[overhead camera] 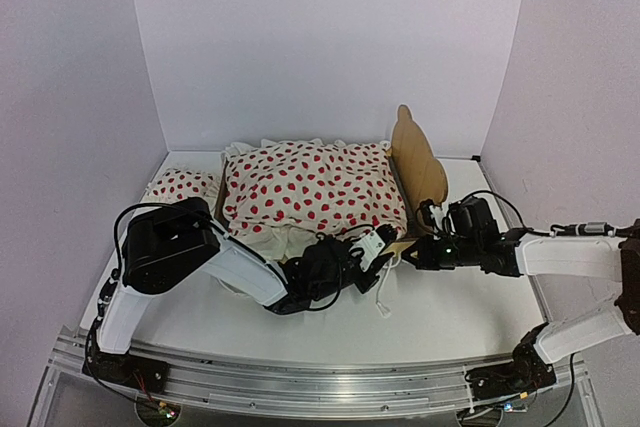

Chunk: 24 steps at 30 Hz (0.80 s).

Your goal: Set up the pet bed

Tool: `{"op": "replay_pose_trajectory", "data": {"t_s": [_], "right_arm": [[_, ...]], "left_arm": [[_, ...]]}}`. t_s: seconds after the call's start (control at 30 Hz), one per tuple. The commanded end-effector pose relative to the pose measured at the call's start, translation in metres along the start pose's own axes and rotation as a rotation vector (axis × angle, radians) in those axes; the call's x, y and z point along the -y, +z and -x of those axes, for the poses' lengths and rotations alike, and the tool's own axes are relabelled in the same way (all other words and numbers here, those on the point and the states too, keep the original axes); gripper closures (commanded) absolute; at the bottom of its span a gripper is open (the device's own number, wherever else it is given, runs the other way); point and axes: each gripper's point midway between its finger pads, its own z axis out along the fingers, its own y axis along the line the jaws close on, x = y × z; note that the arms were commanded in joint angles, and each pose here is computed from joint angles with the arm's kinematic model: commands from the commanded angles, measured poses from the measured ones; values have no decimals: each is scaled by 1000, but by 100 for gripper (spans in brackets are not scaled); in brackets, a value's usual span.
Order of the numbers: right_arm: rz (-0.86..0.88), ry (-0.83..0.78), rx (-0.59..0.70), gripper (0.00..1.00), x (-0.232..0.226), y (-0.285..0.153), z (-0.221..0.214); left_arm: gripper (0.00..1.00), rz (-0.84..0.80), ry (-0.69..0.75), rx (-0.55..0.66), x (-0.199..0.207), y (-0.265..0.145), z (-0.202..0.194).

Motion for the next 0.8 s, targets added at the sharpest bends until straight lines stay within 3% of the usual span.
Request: {"op": "replay_pose_trajectory", "data": {"t_s": [0.0,0.47,0.77], "right_arm": [[21,-25,16,100,-11,-4,15],[62,-3,-31,100,-20,5,16],[69,3,-57,100,-18,8,9]], "left_arm": [[76,81,-34,-29,-12,-1,-2],[78,145,-110,-87,-18,10,-25],[100,129,-116,-77,-18,13,-23]]}}
